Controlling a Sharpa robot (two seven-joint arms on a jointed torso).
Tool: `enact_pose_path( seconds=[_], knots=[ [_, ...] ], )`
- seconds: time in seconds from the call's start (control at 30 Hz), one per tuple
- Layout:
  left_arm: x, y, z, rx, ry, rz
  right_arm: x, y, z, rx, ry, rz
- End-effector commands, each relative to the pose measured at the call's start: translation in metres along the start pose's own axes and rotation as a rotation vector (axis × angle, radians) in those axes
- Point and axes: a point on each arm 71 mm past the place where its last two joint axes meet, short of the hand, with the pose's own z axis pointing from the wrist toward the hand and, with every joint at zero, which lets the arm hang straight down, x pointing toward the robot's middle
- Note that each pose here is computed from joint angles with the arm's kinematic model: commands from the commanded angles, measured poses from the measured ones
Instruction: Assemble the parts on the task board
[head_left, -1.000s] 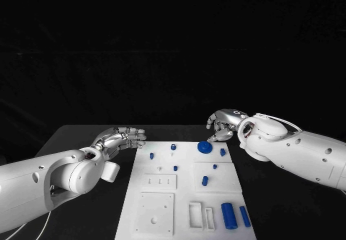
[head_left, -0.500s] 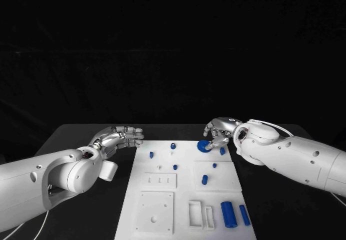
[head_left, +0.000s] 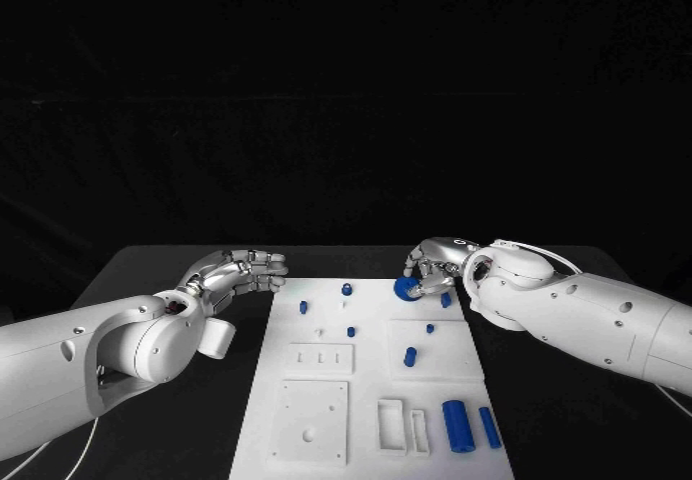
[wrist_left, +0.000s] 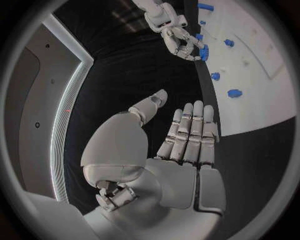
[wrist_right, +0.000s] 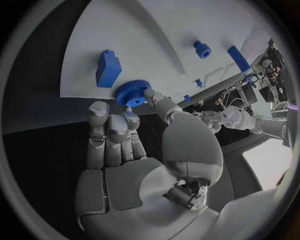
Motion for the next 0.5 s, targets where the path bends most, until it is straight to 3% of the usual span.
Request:
enact_pose_path(
  seconds=[0.03, 0.5],
  knots=[
    [0.0013, -0.0022, 0.0007, 0.016, 0.013, 0.001, 0.0048, 0.0012, 0.0003, -0.014, 0.033, 0.001],
    [0.0003, -0.0018, 0.0003, 0.012, 0.013, 0.001, 0.0096, -0.0005, 0.0002, -0.005, 0.07, -0.003]
  ],
)
